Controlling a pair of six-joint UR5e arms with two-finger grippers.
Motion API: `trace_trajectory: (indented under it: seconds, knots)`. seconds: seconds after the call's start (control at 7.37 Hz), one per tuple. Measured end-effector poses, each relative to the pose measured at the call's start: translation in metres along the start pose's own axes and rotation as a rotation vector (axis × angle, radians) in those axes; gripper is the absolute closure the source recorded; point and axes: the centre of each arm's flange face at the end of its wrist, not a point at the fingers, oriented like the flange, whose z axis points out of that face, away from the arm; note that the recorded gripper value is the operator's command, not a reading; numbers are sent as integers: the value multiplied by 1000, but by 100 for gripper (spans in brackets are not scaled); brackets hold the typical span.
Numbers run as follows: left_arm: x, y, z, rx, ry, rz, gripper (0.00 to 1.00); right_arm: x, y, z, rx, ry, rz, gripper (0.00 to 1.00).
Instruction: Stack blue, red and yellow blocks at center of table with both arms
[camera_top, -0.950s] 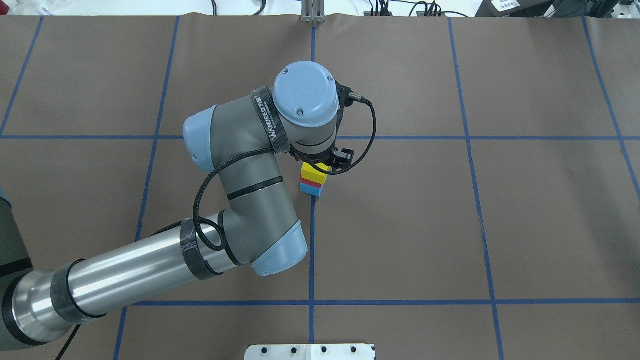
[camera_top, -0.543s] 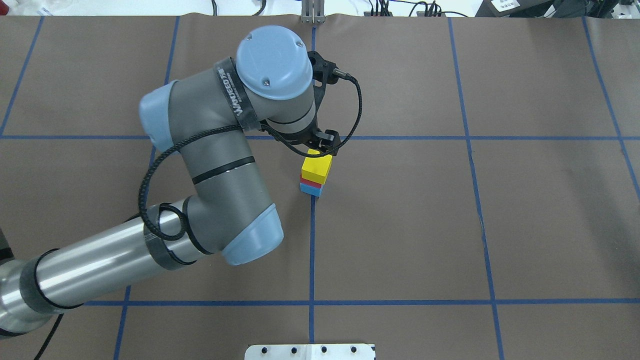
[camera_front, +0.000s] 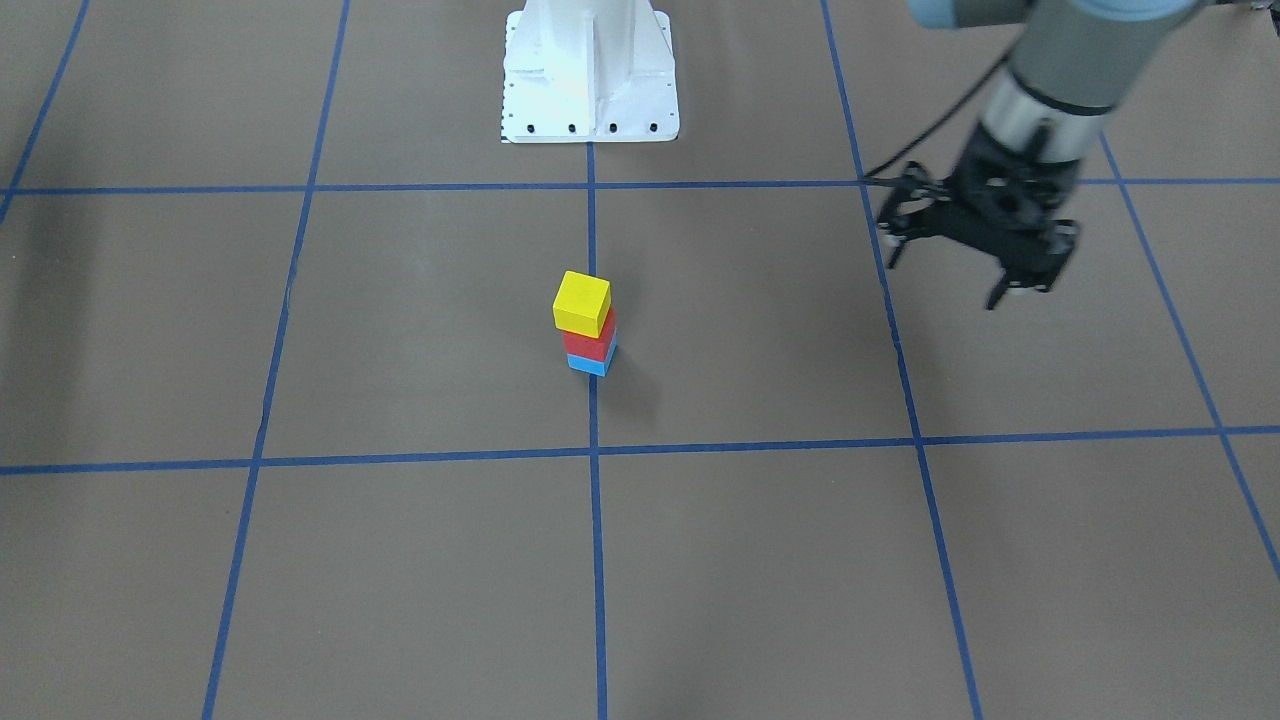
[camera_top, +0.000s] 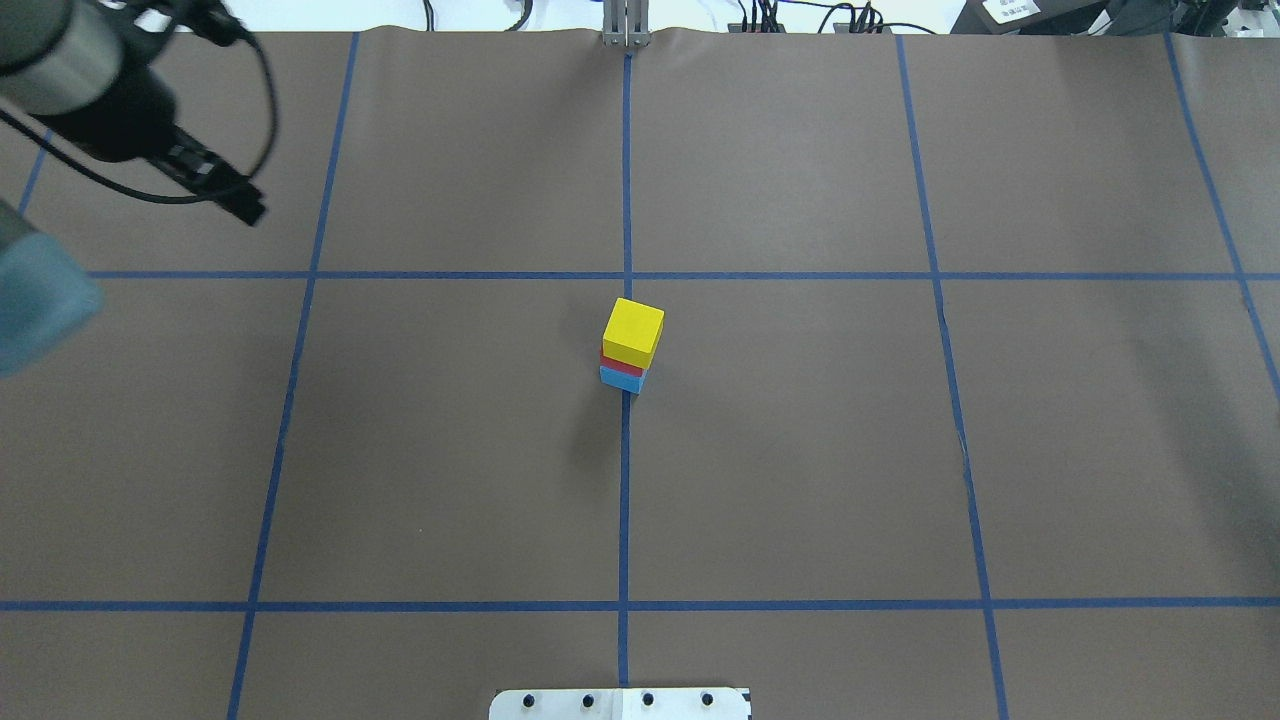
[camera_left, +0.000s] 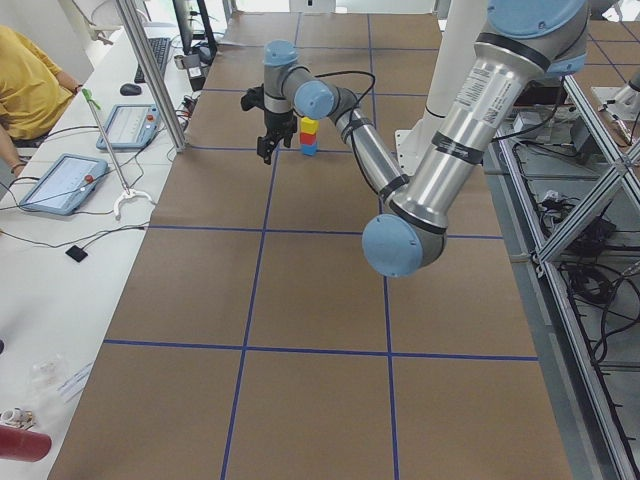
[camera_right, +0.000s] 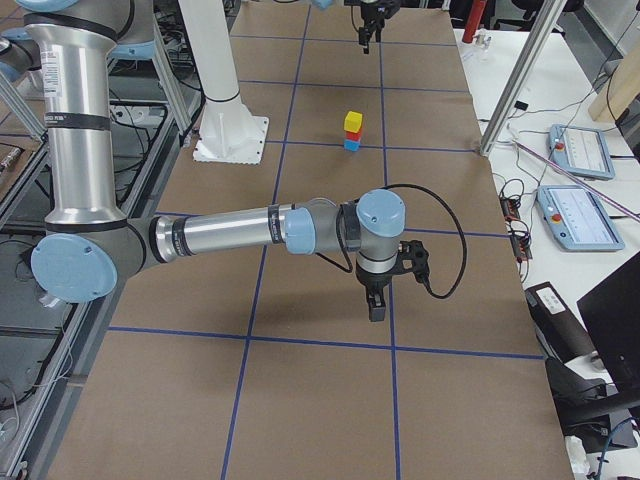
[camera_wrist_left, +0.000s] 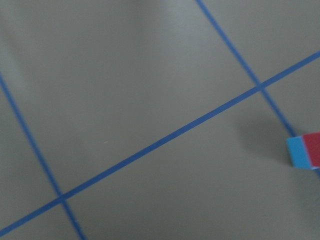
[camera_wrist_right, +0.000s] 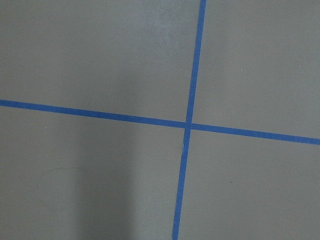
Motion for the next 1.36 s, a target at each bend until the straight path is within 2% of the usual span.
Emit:
trace_trajectory:
  seconds: [0.14,0.41,0.68,0.95,1.09,1.36]
  knots:
    - [-75,53,-3,-36,-10,-23,0,0,1,0,-1,0,0,0]
    - [-190,151,24,-140,-37,-197,0,2,4,2,-5,1,2,0]
    - [-255,218,19,-155,-58,-348,0,3,6,4,-8,2,3,0]
    - [-279,282,2,-128,-74,-444,0,4,7,4,-9,3,4,0]
    - [-280,302,0,-126,-75,-468,0,4,8,5,-10,4,4,0]
    - [-275,315,-5,-116,-71,-486,0,5,9,5,-11,6,5,0]
